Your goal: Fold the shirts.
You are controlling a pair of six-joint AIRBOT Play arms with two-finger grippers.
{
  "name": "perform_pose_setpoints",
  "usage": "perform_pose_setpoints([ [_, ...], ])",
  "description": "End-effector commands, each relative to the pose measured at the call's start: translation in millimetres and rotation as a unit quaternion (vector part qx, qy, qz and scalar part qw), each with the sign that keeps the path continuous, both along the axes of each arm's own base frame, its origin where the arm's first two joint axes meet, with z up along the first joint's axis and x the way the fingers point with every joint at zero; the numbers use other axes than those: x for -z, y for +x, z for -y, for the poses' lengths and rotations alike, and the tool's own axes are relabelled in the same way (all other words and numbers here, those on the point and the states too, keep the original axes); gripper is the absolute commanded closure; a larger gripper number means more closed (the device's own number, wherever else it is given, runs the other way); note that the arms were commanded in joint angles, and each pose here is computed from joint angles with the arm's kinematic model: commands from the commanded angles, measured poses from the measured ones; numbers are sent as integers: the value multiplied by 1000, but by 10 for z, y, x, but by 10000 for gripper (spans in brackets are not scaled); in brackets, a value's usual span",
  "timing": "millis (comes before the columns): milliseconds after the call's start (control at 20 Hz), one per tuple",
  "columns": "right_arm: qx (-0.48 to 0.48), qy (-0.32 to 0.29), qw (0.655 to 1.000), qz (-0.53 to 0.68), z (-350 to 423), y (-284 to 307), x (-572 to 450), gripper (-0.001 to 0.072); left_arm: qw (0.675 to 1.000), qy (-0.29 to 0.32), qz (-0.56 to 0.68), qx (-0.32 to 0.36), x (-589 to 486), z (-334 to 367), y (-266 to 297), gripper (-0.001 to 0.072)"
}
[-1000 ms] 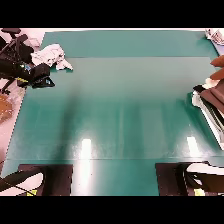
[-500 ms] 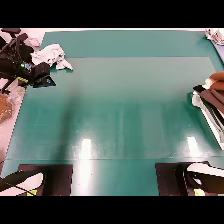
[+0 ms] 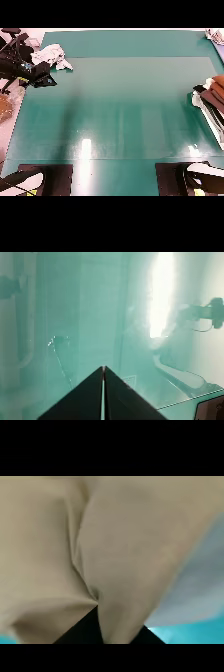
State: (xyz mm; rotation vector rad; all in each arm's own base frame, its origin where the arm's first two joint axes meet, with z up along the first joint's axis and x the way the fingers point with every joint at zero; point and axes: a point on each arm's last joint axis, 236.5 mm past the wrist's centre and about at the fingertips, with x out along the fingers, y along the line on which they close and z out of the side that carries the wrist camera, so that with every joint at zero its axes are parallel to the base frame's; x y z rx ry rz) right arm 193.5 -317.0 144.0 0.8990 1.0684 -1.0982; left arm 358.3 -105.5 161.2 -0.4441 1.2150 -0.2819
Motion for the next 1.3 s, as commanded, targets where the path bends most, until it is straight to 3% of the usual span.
perform_pose_setpoints([
  [0, 30, -23, 993, -108, 181, -485, 235, 678, 1000, 0, 0, 1, -3, 2, -6, 685],
  [50, 31, -24, 990, -133, 202, -584, 312, 545, 1000, 0, 0, 1, -3, 2, -5, 685],
  [150, 18, -16, 982, -186, 215, -773, 429, 212, 1000, 0, 0, 1, -3, 2, -5, 685],
  [200, 0, -8, 976, -217, 226, -871, 442, 109, 1000, 0, 0, 1, -4, 1, -2, 685],
  [300, 6, -11, 974, -224, 254, -895, 307, 92, 1000, 0, 2, 1, -6, 1, 6, 685],
  [400, 13, -64, 980, -187, 386, -759, -74, 14, 1000, 3, 6, 8, -6, 0, 5, 685],
  [550, -67, -142, 987, 40, 328, 295, -835, 15, 999, 10, 19, 26, -11, -1, 20, 685],
  [600, -115, -140, 975, 130, 107, 720, -1090, 17, 999, 17, 31, 41, -16, -3, 33, 685],
  [650, -202, -134, 948, 208, -264, 1141, -1346, 74, 997, 23, 46, 54, -29, -5, 66, 685],
  [700, -293, -139, 911, 256, -640, 1432, -1527, 234, 996, 26, 62, 53, -71, -11, 107, 685],
  [750, -377, -135, 868, 294, -1086, 1662, -1623, 439, 995, 25, 85, 45, -140, -19, 135, 685],
  [800, -438, -122, 833, 316, -1484, 1788, -1624, 506, 991, 31, 121, 39, -230, -42, 126, 685],
  [950, -543, -46, 778, 312, -2503, 1785, -1064, 526, 975, 84, 206, -9, -274, -339, -223, 685],
  [1050, -594, -24, 744, 305, -3084, 1623, -581, 593, 963, 112, 242, -32, -115, -500, -603, 685],
  [1150, -628, -32, 712, 314, -3553, 1456, -147, 594, 957, 100, 268, -51, 73, -506, -913, 685],
  [1250, -658, 3, 690, 301, -3984, 1100, 367, 595, 953, 99, 281, -56, 292, -515, -1170, 685],
])
